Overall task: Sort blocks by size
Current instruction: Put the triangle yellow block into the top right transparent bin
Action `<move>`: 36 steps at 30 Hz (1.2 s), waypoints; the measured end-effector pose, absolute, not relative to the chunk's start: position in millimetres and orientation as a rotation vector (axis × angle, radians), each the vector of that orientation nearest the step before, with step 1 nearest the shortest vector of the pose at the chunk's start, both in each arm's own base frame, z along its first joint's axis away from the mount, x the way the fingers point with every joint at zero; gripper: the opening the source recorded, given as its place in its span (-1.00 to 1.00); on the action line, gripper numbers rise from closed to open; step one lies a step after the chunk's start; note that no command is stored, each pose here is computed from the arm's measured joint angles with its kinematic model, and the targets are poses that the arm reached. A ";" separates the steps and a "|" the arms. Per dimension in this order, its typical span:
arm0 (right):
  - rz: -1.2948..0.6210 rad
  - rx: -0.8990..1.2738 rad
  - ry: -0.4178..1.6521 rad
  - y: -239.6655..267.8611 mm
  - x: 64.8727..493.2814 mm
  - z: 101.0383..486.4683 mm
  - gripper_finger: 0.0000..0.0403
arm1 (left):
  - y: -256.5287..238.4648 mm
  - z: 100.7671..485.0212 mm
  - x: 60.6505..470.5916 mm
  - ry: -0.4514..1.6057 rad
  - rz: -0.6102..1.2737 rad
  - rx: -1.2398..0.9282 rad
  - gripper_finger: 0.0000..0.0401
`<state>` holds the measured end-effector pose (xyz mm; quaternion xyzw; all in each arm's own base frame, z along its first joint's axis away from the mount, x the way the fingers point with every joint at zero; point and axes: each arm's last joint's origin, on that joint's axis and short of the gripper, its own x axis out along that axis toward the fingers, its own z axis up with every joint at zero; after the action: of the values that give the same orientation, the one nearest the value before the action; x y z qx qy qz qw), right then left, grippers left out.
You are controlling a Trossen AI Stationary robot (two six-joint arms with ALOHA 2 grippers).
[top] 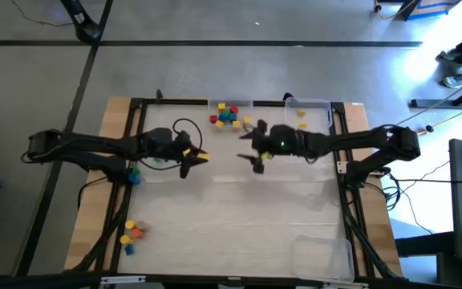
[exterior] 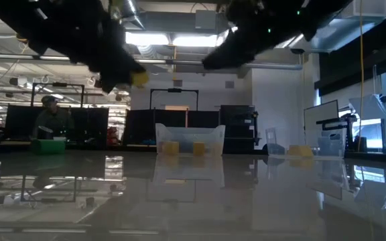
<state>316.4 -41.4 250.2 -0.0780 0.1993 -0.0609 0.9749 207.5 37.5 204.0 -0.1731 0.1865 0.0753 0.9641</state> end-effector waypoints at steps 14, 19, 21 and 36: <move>0.014 -0.642 0.122 19.5 358.0 228.9 0.46 | 14.0 223.7 232.2 0.102 -0.029 -0.441 -0.33; -0.041 -0.747 0.054 24.3 376.7 231.6 0.46 | 7.0 227.2 241.2 0.099 -0.065 -0.450 -0.33; -0.040 -0.751 0.063 23.9 382.7 232.7 0.46 | 4.5 228.3 245.1 0.102 -0.076 -0.452 -0.33; -0.015 -0.758 0.054 27.3 389.4 235.5 -0.03 | 1.0 230.5 246.5 0.099 -0.089 -0.451 -0.33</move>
<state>389.4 27.3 235.5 -0.3697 0.0264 -0.0075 0.9287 246.5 1.0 230.5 -0.2235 0.0489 -0.0442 0.9725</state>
